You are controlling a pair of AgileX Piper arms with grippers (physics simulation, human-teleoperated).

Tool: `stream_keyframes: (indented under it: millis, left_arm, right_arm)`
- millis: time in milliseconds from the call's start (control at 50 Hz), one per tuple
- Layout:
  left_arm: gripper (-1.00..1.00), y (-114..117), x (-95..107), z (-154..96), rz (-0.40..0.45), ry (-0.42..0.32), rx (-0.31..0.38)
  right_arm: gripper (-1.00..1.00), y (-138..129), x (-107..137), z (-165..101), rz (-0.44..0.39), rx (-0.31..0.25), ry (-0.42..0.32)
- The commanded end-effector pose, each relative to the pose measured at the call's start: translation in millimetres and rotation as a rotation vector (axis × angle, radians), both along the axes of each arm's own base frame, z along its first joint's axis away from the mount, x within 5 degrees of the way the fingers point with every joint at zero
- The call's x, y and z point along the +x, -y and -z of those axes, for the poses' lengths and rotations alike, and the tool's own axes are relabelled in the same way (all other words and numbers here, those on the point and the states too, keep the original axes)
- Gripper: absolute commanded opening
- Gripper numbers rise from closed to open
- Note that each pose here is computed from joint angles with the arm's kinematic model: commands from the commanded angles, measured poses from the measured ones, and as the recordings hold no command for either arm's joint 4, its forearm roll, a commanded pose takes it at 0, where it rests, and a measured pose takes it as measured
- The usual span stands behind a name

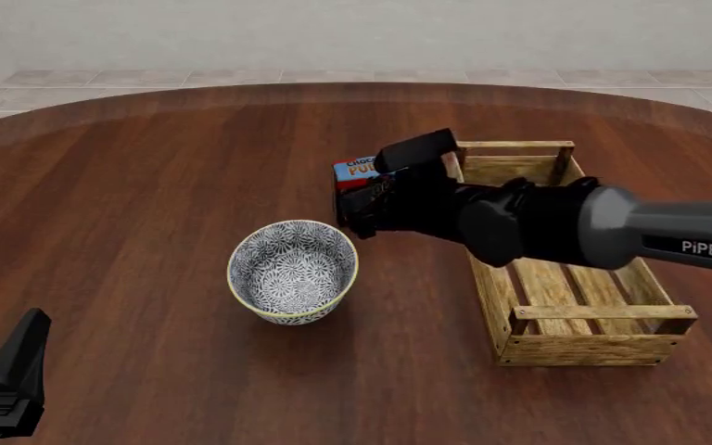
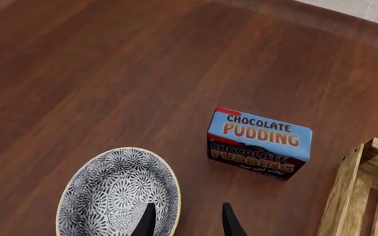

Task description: Pick up the bowl on the left and put it in the tray.

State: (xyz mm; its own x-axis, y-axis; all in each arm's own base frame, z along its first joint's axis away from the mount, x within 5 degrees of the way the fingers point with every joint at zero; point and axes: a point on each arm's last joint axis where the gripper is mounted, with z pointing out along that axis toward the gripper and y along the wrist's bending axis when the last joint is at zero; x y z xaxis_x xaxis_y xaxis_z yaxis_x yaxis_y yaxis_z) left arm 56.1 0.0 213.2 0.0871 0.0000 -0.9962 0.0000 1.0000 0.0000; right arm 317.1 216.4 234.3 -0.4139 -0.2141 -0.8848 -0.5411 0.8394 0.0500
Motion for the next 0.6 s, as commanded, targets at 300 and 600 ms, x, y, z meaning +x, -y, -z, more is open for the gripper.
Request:
stream_keyframes:
  millis: [300,600]
  left_arm:
    - [1.0,0.0,0.0,0.0,0.0,0.0,0.0]
    - [1.0,0.0,0.0,0.0,0.0,0.0,0.0]
  right_arm:
    - [1.0,-7.7,4.3,8.6,-0.015,-0.017,-0.008]
    - [1.0,-11.5,6.8,9.7,-0.018,-0.015,-0.01]
